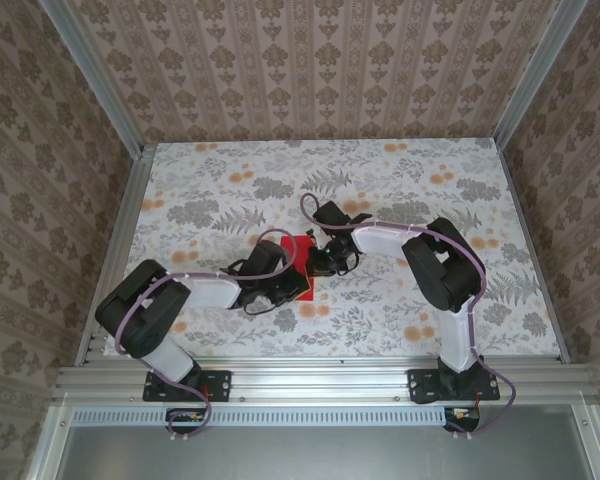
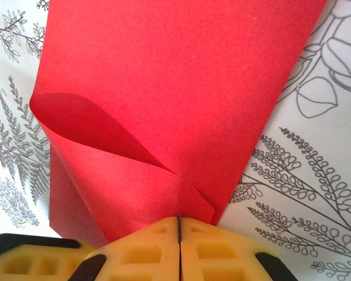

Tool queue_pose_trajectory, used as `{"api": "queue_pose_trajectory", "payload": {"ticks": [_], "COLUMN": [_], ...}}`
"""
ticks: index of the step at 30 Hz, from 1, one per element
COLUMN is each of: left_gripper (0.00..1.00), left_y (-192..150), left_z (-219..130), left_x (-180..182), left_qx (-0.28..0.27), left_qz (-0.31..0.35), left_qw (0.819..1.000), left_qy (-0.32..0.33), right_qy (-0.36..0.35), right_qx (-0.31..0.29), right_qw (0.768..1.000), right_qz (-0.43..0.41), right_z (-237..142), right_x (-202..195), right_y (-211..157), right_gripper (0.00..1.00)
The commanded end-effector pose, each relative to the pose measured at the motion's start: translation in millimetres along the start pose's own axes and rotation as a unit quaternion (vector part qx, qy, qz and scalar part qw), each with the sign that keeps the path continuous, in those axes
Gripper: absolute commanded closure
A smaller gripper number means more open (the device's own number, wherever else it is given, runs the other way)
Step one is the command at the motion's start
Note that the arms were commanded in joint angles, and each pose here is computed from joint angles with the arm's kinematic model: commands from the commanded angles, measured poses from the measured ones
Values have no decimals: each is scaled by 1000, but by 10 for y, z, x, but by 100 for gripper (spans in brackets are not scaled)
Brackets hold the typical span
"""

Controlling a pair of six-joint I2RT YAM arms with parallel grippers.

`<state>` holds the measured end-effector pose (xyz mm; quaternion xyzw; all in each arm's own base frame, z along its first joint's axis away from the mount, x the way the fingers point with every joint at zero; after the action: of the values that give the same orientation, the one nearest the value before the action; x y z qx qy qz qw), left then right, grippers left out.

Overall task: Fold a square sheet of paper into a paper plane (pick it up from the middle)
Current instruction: Fold the triangle a second time at the center of the table.

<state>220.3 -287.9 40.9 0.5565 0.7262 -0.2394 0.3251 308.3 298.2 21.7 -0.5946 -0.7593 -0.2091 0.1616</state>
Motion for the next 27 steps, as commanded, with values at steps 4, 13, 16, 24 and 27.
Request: {"api": "queue_pose_trajectory", "payload": {"ticks": [4,13,16,24,27], "left_gripper": [86,92,93,95,95], "left_y": [258,353,350,376,375], "left_z": [-213,-106,-53,-4,22], "left_x": [-100,-92,-25,163,263], "left_qx": [-38,-31,-26,-32,-35], "left_qz": [9,8,1,-2,-8], "left_qw": [999,999,1000,998,997], "left_qy": [-9,6,17,56,72], "right_qy": [-57,-59,-60,-67,-74], "right_qx": [35,38,40,49,52], "right_qw": [998,997,997,996,996], "right_qz": [17,18,19,21,20], "right_z": [191,199,209,243,253], "right_x": [-325,-334,-343,-389,-420], "right_y": [-189,-193,-204,-242,-260], "right_gripper": [92,92,92,92,93]}}
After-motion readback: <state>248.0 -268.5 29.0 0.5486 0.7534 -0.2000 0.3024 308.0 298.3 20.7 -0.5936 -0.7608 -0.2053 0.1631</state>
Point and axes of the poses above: each hand's point on the last joint's axis, 136 mm out from that joint toward the fingers, its own z axis out along the fingers, its own x axis along the line the jaws close on, y = z × x, the point moved 1 cm from there along -z, back along the fingers, and after that the axes turned 2 degrees about -z, right-handed, at the moved point
